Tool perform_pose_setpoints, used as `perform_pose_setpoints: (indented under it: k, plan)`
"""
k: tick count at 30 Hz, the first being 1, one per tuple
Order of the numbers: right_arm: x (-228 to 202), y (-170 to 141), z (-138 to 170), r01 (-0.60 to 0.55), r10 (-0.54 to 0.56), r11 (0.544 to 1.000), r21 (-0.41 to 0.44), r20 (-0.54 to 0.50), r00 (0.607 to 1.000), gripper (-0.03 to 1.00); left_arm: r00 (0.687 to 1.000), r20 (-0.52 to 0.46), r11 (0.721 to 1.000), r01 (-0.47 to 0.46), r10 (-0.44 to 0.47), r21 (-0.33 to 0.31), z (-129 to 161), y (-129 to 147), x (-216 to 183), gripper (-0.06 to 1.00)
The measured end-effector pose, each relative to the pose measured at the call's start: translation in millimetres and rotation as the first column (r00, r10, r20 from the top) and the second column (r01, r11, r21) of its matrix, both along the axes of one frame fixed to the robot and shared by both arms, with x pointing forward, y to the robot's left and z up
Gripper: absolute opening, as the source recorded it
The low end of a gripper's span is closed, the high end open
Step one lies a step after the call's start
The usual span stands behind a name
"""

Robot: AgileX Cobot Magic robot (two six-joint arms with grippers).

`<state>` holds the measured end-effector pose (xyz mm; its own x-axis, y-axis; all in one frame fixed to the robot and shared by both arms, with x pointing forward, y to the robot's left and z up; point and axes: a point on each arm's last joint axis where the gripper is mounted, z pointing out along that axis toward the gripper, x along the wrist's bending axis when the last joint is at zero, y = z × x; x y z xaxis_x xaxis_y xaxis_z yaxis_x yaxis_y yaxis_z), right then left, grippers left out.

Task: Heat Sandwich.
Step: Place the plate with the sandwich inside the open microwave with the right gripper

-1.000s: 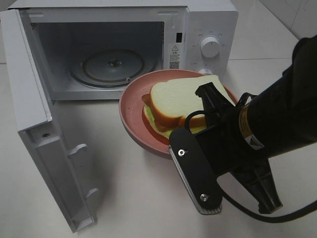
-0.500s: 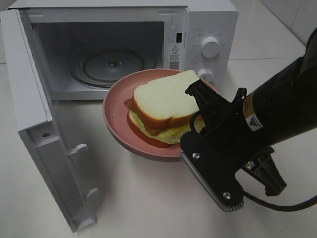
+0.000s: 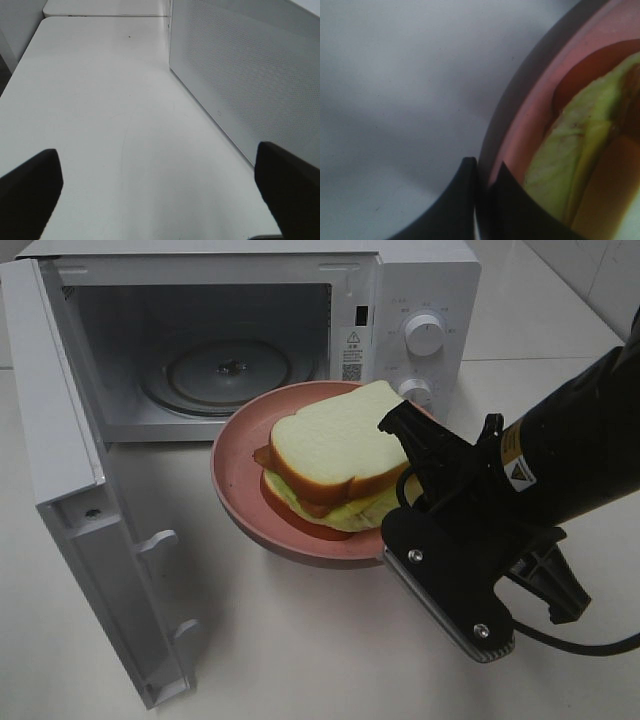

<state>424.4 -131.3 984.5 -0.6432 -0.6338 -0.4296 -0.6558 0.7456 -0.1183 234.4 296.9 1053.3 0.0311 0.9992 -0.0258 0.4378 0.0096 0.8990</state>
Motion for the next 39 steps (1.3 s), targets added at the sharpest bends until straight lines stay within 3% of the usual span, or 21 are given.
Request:
perform_pose_setpoints:
  k: [22, 39]
  plan:
    - [40, 44, -9, -0.031, 0.029, 0.999, -0.026, -0.092, 0.995, 0.04, 1.0, 0.0, 1.0, 0.0, 0.0, 0.0, 0, 0, 0, 0.99]
    - [74, 79, -9, -0.043, 0.042, 0.999, -0.006, -0.095, 0.995, 0.04, 1.0, 0.0, 1.0, 0.0, 0.0, 0.0, 0, 0, 0, 0.99]
